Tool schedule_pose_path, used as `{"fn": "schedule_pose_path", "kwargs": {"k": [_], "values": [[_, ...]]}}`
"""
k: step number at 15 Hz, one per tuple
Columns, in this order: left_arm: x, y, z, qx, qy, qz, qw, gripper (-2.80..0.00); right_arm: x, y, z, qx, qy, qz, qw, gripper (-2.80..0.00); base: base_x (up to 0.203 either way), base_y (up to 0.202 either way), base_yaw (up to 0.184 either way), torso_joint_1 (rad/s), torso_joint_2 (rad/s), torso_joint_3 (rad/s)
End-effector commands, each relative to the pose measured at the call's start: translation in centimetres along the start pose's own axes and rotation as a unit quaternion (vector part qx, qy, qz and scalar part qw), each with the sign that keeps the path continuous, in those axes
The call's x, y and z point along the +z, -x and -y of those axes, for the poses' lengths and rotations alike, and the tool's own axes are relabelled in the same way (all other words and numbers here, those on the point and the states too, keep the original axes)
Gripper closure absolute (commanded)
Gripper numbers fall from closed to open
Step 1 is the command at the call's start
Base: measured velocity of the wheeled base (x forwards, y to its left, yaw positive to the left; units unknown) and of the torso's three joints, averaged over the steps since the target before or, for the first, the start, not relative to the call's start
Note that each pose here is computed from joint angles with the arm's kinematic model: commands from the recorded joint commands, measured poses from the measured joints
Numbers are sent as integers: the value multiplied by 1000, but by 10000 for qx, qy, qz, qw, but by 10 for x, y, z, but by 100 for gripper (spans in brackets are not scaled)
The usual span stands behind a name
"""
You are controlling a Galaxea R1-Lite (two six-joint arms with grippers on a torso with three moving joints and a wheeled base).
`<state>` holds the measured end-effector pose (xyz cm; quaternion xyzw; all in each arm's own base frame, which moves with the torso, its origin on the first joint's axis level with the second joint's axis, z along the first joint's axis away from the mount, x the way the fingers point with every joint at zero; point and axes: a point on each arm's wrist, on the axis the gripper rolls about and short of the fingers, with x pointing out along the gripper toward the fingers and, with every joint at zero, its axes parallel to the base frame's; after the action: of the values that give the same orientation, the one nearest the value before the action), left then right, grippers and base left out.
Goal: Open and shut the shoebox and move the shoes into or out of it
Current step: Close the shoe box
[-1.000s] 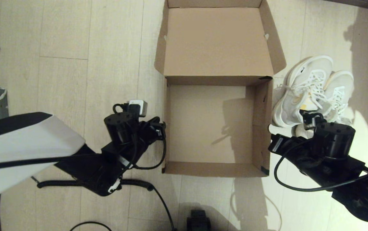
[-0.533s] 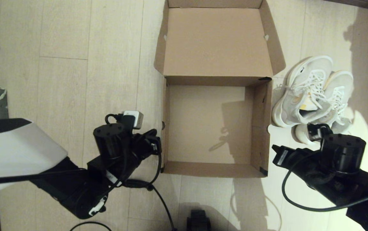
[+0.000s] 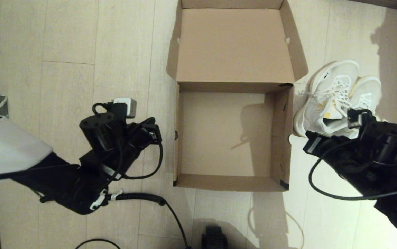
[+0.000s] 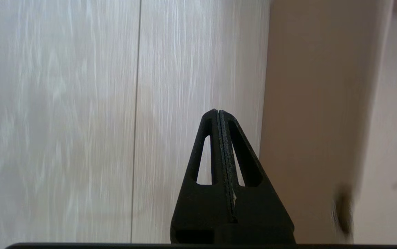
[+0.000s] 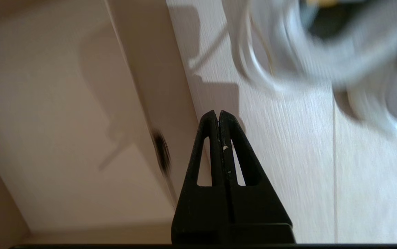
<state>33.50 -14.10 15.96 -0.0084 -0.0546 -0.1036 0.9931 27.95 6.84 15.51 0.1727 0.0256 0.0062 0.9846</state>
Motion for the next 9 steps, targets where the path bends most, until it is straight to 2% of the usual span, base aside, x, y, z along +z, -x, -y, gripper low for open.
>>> {"fn": "schedule_pose_path", "kwargs": {"k": [1,5,7,9], "values": [[7,-17,-2,33,27,195,9998,0,1,-17,-3,5,-15,106,9999,0,0,0,0,0,0,0],[4,-54,4,-6,57,425,9991,0,-3,-49,-10,59,-3,203,9998,0,0,0,0,0,0,0],[7,-65,8,-33,86,568,9983,0,-4,-53,-12,103,-19,228,9997,0,0,0,0,0,0,0],[7,-68,12,-71,89,550,9984,0,-5,-52,-15,164,-23,197,9997,0,0,0,0,0,0,0]]}}
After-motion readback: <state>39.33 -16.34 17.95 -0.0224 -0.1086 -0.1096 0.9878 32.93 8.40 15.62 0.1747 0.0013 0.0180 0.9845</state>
